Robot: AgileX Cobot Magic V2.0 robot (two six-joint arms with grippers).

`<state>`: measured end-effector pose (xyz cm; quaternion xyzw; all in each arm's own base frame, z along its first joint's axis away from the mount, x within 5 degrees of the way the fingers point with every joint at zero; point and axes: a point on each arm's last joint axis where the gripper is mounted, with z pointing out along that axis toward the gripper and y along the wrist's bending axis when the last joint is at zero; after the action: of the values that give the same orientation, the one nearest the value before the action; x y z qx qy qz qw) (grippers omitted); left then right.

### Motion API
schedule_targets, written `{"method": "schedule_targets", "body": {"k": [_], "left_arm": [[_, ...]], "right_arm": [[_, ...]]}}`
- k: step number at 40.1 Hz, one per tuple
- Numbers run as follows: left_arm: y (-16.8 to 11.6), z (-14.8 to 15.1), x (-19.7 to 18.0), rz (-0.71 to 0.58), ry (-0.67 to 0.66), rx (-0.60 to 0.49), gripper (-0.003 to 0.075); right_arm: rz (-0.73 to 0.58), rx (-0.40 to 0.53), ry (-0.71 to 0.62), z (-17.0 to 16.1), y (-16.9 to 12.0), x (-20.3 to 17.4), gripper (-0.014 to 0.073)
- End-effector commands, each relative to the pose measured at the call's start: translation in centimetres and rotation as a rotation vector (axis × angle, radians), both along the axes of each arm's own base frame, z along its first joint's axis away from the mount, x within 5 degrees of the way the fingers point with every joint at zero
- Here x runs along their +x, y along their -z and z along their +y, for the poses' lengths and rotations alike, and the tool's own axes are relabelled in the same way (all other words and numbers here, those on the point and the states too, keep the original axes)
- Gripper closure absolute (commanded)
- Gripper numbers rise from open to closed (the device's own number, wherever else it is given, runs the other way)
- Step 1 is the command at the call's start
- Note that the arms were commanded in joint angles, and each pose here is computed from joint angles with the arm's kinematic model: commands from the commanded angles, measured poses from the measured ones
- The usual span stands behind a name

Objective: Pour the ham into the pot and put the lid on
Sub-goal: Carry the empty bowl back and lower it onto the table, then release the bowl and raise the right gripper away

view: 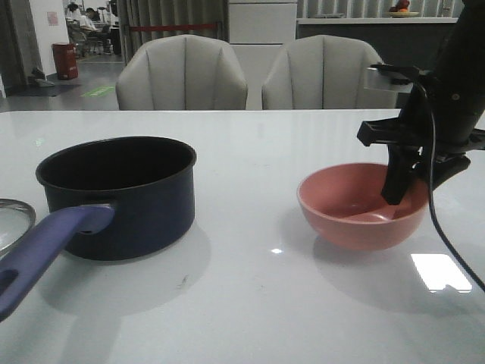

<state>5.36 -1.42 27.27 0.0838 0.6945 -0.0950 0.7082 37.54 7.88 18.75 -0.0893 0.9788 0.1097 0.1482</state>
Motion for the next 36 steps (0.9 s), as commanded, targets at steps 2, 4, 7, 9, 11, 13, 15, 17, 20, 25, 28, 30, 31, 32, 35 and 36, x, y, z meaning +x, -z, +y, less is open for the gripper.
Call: {"method": "schedule_targets", "body": {"k": [2,4,7,9,11,13,15,17,20,25,28,30,31,32,35,36], "left_arm": [[-1.6,0.0,-0.1,-0.097,0.004,-0.035,0.0118],[-1.6,0.0,-0.1,-0.097,0.004,-0.035,0.0118],[-1.6,0.0,-0.1,-0.097,0.004,-0.035,0.0118],[-1.6,0.0,-0.1,-0.097,0.004,-0.035,0.0118],[-1.6,0.0,-0.1,-0.097,0.004,-0.035,0.0118],[-1.6,0.0,-0.1,-0.097,0.004,-0.035,0.0118],[-1.6,0.0,-0.1,-0.097,0.004,-0.035,0.0118],[-1.6,0.0,-0.1,-0.097,0.004,-0.035,0.0118],[-1.6,0.0,-0.1,-0.097,0.004,-0.035,0.0118],[-1.6,0.0,-0.1,-0.097,0.004,-0.035,0.0118],[-1.6,0.0,-0.1,-0.097,0.004,-0.035,0.0118],[-1.6,0.0,-0.1,-0.097,0.004,-0.035,0.0118],[-1.6,0.0,-0.1,-0.097,0.004,-0.035,0.0118],[-1.6,0.0,-0.1,-0.097,0.004,-0.035,0.0118],[-1.6,0.0,-0.1,-0.097,0.004,-0.035,0.0118],[-1.6,0.0,-0.1,-0.097,0.004,-0.035,0.0118]], "right_arm": [[-0.117,0.015,0.024,-0.2,-2.8,0.7,0.0204],[-0.129,0.007,0.019,-0.3,-3.0,0.8,0.0180],[-0.144,-0.017,0.004,-0.5,-3.6,0.7,0.0174],[-0.169,-0.033,-0.008,-0.6,-4.4,0.4,0.0174],[-0.193,-0.053,-0.019,-0.8,-5.4,0.1,0.0174],[-0.230,-0.060,-0.024,-1.0,-6.7,-0.5,0.0174],[-0.270,-0.058,-0.021,-1.1,-7.9,-1.1,0.0174],[-0.326,-0.052,-0.015,-1.3,-9.4,-2.0,0.0174],[-0.445,-0.038,-0.008,-1.3,-11.7,-4.1,0.0174],[-0.633,-0.008,-0.003,-1.2,-14.2,-8.0,0.0174],[-0.748,0.016,-0.005,-1.3,-15.8,-10.8,0.0174],[-0.802,0.029,-0.005,-1.4,-16.4,-12.5,0.0174],[-0.830,0.035,-0.003,-1.6,-16.6,-13.5,0.0174],[-0.847,0.040,-0.003,-1.7,-16.7,-14.3,0.0174],[-0.939,0.063,0.013,-2.3,-17.5,-16.9,0.0174],[-0.965,0.069,0.019,-2.5,-17.6,-17.6,0.0174]]}}
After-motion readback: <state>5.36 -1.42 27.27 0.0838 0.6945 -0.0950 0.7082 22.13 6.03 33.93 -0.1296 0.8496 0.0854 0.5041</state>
